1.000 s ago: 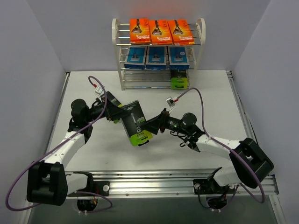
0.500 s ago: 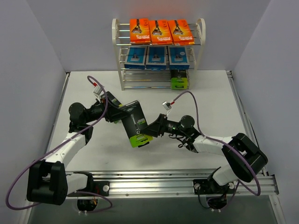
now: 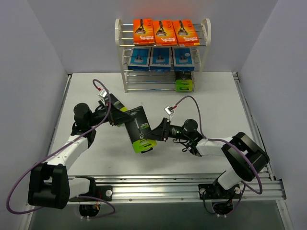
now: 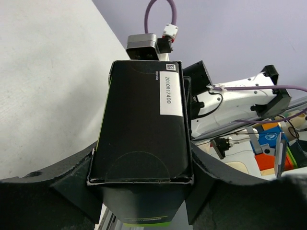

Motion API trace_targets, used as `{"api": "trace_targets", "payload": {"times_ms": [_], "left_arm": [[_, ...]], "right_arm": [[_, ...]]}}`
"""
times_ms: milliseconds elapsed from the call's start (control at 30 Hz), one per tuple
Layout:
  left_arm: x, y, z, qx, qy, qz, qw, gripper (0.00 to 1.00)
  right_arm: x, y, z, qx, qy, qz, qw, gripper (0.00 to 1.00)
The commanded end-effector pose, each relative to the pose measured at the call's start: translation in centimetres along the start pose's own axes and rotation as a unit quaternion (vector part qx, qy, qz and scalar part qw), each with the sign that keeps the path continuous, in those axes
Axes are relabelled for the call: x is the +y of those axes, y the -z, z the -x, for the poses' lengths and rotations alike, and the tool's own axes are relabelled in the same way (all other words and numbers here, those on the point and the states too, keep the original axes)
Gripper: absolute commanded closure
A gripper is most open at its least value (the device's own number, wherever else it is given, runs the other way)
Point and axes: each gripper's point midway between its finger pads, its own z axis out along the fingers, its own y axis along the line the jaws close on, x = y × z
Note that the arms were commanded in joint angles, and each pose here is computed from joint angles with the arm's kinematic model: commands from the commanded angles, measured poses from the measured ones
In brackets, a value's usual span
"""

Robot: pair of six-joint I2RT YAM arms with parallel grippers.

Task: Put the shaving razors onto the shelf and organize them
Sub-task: Pass the shaving razor from the left arm to the right

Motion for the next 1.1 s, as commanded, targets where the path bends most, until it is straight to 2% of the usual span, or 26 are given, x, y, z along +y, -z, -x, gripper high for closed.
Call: {"api": "trace_targets", "payload": {"times_ms": [0,33,67,167,367,467,533,567,700,867,967,1067], "left_arm": [[-1.7,-0.1,2.4,-0.03,-0.073,0.002,0.997,0.32],[-1.6,-0.1,2.6,-0.034,-0.087,0.01,0.996,0.3],[-0.5,0.1,2.8,-0.044,-0.069,0.037,0.996,0.28],[0.4,0.6,3.0,-0.053,-0.073,0.069,0.994,0.19],[1.9,1.7,3.9,-0.078,-0.085,0.138,0.984,0.06],[2.5,2.4,4.3,-0.091,-0.088,0.17,0.977,0.03],[3.1,2.9,4.4,-0.098,-0.088,0.195,0.972,0.02],[3.1,3.0,4.6,-0.102,-0.089,0.202,0.97,0.06],[3.2,3.9,5.3,-0.114,-0.083,0.244,0.959,0.06],[3.7,5.2,4.5,-0.124,-0.047,0.287,0.949,0.06],[3.4,5.4,3.5,-0.129,-0.023,0.285,0.95,0.06],[2.7,4.9,1.7,-0.125,0.01,0.245,0.961,0.06]], "right_arm": [[7.7,0.9,2.3,-0.063,0.14,0.154,0.976,0.8],[7.3,0.7,2.3,-0.06,0.135,0.145,0.978,0.85],[7.3,0.7,2.5,-0.062,0.136,0.142,0.978,0.88],[7.2,0.7,2.8,-0.067,0.137,0.134,0.979,0.96],[6.8,1.3,2.8,-0.079,0.13,0.125,0.98,1.0],[6.5,1.8,2.9,-0.089,0.126,0.121,0.981,1.0],[6.4,2.1,3.2,-0.097,0.124,0.119,0.98,1.0],[6.5,2.3,3.4,-0.103,0.126,0.117,0.98,1.0],[5.4,2.7,4.7,-0.121,0.125,0.081,0.981,1.0],[5.3,3.1,6.1,-0.143,0.135,0.063,0.978,1.0],[4.8,3.2,6.6,-0.157,0.129,0.052,0.978,1.0],[4.1,3.7,7.6,-0.191,0.121,0.03,0.974,1.0]]}}
